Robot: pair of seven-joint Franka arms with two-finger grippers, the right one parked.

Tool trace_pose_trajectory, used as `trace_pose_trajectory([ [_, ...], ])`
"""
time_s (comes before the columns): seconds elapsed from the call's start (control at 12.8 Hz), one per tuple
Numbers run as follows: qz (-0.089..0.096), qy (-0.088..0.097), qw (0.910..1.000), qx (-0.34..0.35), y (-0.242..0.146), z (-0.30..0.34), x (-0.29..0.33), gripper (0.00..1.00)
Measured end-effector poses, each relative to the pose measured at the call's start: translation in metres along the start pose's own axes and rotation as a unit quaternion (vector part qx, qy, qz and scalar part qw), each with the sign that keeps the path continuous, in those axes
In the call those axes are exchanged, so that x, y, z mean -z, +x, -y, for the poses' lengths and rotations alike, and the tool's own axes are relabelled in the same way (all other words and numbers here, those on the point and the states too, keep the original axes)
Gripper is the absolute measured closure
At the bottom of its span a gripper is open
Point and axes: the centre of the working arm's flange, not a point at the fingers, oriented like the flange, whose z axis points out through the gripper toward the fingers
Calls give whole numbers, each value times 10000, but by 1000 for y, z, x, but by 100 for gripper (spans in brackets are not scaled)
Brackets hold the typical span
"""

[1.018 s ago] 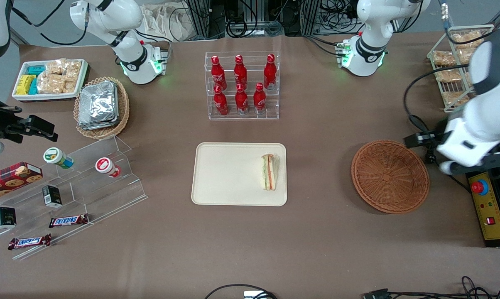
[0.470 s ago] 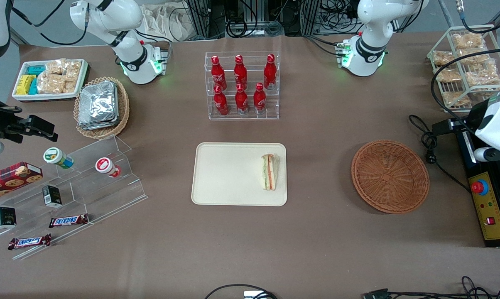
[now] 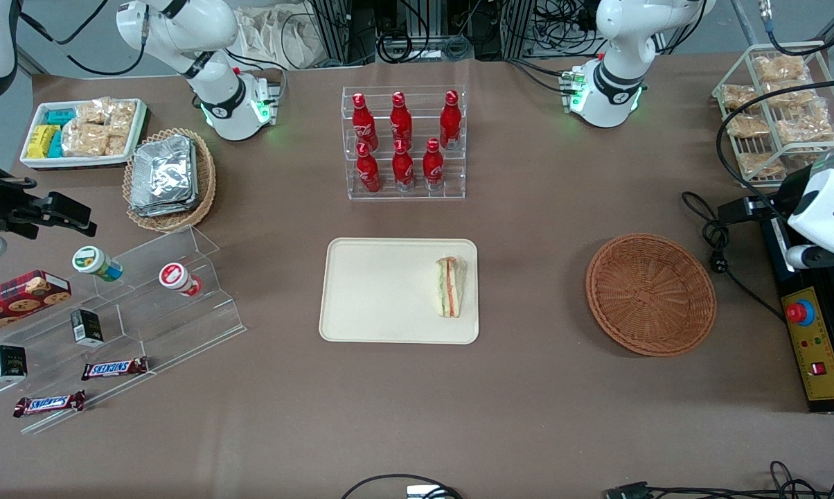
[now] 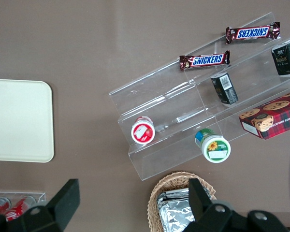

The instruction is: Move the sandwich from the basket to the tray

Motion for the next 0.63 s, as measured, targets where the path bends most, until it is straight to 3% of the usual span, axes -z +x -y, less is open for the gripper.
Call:
trace_pose_trajectory([
  [0.47,-12,215,9998,14,-9,-3,3,0],
  [0.63,-57,179,9998,-43,-16,-3,0,0],
])
